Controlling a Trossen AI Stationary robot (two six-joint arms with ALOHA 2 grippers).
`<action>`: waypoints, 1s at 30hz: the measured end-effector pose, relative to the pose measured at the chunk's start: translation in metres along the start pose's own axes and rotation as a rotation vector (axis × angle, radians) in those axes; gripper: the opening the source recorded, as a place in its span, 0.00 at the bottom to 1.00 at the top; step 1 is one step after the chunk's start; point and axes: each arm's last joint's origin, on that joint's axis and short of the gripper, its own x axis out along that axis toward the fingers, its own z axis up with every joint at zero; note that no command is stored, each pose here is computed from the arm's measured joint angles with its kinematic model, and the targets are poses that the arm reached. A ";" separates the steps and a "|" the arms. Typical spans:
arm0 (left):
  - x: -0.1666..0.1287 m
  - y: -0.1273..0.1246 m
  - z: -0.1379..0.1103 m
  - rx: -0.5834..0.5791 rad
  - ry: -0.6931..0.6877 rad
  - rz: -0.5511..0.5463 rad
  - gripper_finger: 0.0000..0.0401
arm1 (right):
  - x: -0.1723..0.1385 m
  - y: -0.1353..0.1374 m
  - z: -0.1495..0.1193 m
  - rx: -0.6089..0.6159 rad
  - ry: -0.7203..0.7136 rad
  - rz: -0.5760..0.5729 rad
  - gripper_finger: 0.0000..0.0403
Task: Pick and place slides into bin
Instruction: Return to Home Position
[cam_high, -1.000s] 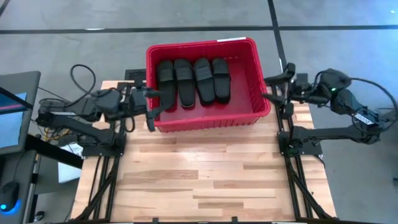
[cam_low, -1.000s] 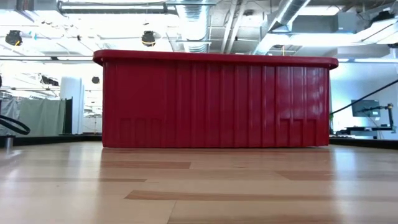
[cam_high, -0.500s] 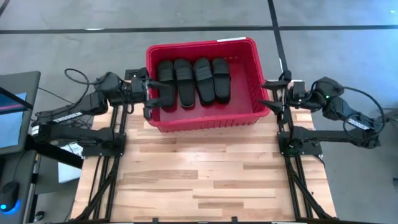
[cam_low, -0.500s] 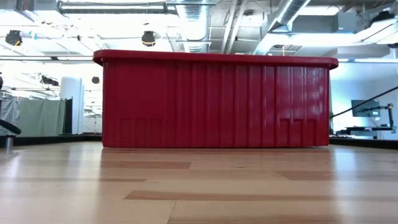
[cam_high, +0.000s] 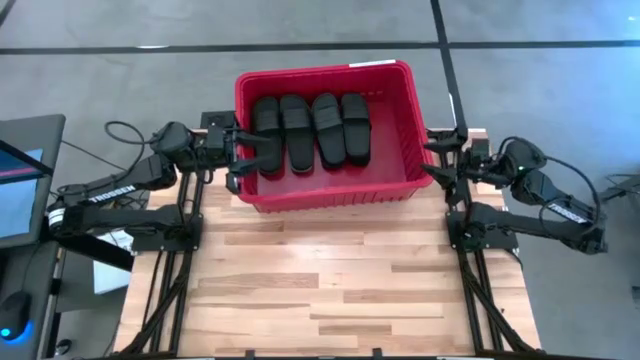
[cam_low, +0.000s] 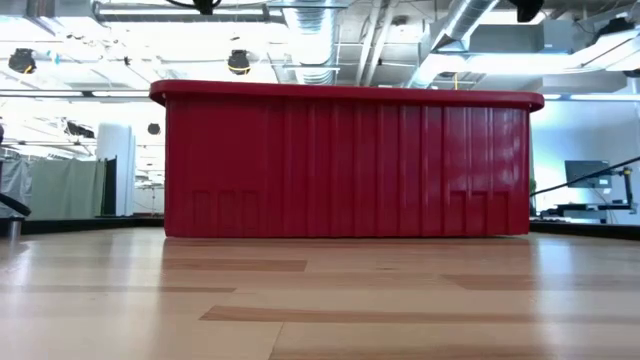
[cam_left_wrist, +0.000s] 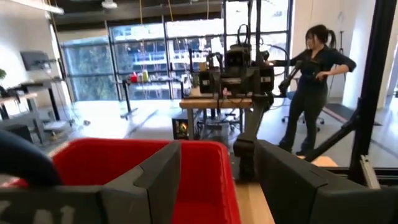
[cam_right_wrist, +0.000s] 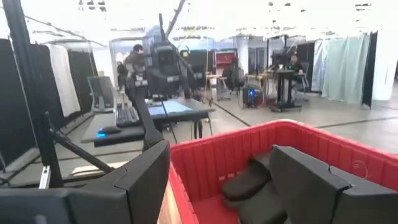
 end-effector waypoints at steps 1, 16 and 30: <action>0.000 0.000 -0.002 -0.011 0.008 -0.001 0.48 | -0.001 0.000 0.001 -0.002 -0.006 -0.005 0.65; -0.015 -0.012 0.008 0.055 -0.042 -0.078 0.48 | -0.002 0.002 0.004 0.017 0.009 0.078 0.65; -0.063 -0.029 -0.001 0.038 -0.019 -0.109 0.48 | 0.014 0.000 0.015 0.000 0.047 0.139 0.65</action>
